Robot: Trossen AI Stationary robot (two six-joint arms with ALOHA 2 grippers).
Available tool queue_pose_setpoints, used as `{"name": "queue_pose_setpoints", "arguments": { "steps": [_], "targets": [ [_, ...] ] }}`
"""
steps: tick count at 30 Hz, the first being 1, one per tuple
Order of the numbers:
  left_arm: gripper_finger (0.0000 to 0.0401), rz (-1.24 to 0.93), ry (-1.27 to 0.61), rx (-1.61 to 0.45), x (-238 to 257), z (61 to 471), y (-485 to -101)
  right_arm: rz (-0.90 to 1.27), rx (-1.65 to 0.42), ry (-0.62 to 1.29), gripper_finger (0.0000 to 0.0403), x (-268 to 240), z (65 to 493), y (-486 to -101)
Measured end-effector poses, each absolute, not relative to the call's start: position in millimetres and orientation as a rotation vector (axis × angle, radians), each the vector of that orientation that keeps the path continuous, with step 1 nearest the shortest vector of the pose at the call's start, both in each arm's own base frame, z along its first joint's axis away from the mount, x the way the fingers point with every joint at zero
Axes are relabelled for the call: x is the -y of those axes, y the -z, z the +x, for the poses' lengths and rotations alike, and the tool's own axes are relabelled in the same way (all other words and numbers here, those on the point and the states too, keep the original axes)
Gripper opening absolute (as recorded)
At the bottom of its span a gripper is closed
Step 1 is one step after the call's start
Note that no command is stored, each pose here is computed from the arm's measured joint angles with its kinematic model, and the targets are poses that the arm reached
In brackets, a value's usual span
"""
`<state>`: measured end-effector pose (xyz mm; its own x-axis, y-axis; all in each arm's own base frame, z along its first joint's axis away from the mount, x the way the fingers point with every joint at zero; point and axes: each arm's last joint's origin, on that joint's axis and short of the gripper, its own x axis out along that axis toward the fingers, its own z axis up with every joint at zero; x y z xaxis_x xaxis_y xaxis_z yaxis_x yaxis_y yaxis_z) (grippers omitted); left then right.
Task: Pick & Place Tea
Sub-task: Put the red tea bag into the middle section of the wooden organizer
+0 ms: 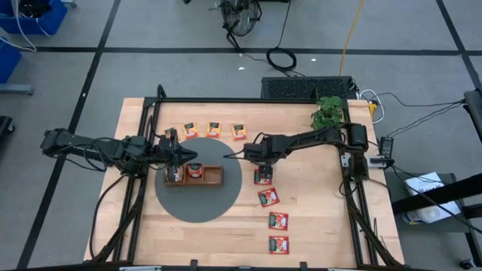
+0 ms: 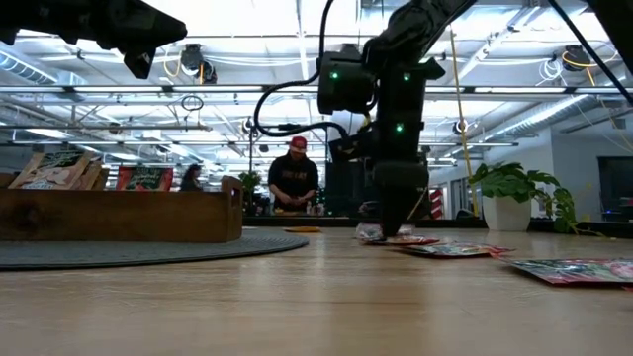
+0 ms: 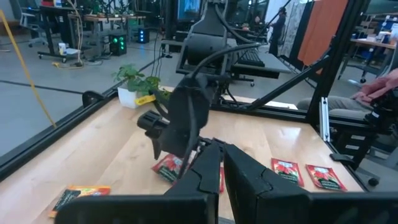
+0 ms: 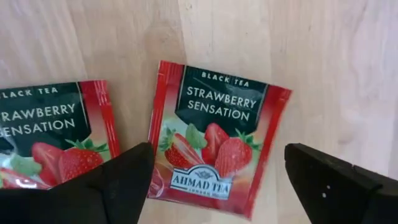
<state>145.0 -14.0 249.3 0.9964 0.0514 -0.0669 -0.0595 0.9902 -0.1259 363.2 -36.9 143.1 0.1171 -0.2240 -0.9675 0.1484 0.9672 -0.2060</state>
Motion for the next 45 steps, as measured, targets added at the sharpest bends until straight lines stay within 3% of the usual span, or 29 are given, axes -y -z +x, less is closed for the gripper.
{"name": "queue_pose_setpoints", "arguments": {
  "steps": [7,17,21,32,38,45],
  "targets": [
    [0.0028,-0.128,-0.056,-0.064,14,145,-249,0.167,-1.422,0.159,0.0329,46,361,-139],
    [0.0028,-0.128,-0.056,-0.064,14,145,-249,0.194,-1.465,0.16,0.0261,51,343,-116],
    [0.0028,-0.128,-0.056,-0.064,14,145,-249,0.181,-1.473,0.141,0.0209,51,341,-115],
    [0.0028,-0.128,-0.056,-0.064,14,145,-249,0.107,-1.461,0.055,0.0016,50,342,-114],
    [0.0028,-0.128,-0.056,-0.064,14,145,-249,0.056,-1.4,0.093,0.0007,48,347,-121],
    [0.0028,-0.128,-0.056,-0.064,14,145,-249,-0.195,-1.227,0.32,0.0003,21,349,-157]
  ]
}}
